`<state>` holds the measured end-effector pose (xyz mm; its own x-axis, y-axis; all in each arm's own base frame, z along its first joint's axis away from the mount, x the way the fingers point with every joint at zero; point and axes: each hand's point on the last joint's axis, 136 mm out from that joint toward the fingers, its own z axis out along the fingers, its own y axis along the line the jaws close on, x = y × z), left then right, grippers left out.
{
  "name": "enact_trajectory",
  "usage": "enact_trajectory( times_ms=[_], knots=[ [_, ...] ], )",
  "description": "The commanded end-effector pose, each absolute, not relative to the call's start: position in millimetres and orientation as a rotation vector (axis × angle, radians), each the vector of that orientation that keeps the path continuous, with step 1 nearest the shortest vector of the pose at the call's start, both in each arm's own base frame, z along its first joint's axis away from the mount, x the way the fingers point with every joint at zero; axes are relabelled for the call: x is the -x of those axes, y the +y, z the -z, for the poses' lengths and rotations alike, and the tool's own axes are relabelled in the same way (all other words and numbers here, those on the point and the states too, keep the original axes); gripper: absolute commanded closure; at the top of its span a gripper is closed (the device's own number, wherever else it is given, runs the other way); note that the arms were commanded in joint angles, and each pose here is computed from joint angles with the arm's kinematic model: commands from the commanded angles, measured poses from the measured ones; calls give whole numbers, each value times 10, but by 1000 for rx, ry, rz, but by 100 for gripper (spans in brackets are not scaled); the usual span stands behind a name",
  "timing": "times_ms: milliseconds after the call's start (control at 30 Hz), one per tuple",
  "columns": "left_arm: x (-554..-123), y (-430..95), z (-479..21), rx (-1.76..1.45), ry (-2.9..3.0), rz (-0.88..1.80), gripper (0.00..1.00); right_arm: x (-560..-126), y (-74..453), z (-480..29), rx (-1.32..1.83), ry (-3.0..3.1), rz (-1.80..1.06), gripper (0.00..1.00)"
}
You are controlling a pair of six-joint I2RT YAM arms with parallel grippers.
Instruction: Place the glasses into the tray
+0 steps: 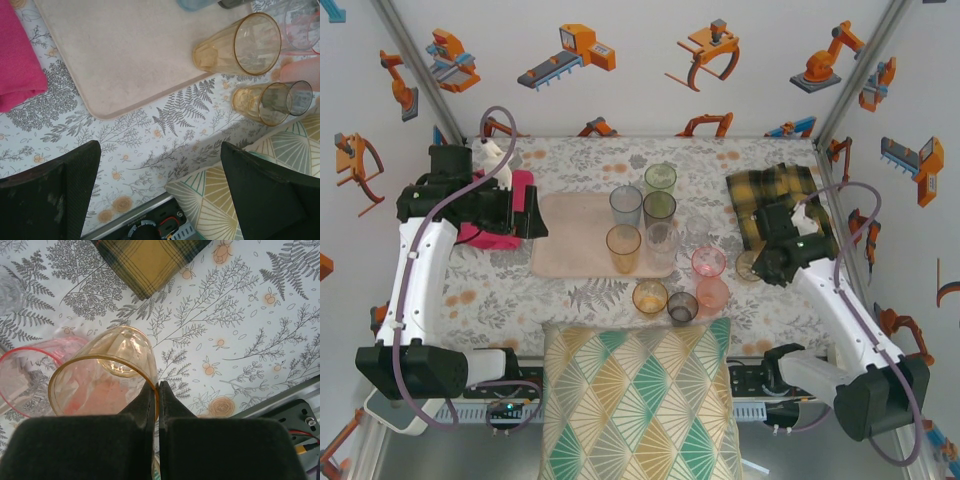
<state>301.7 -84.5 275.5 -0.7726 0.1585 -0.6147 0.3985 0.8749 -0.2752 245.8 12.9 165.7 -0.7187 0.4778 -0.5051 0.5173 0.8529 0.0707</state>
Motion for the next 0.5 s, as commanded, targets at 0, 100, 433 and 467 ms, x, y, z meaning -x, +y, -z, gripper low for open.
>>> enact_trajectory(
  times_ms=[0, 100, 433, 467],
  knots=[
    [-3035, -800, -2843, -346, 2416, 537, 3, -2531, 62, -1894, -679, 2473, 151, 100],
    [-3062, -765, -2851, -319, 2414, 537, 3, -2625, 93, -2017, -643, 2469, 147, 100],
    [-3132, -608, -2832, -239, 2418, 480, 3, -3044, 311, -2452, -545, 2418, 51, 100],
    [-3147, -579, -2835, -224, 2417, 470, 3, -3099, 353, -2496, -528, 2415, 40, 100]
  ],
)
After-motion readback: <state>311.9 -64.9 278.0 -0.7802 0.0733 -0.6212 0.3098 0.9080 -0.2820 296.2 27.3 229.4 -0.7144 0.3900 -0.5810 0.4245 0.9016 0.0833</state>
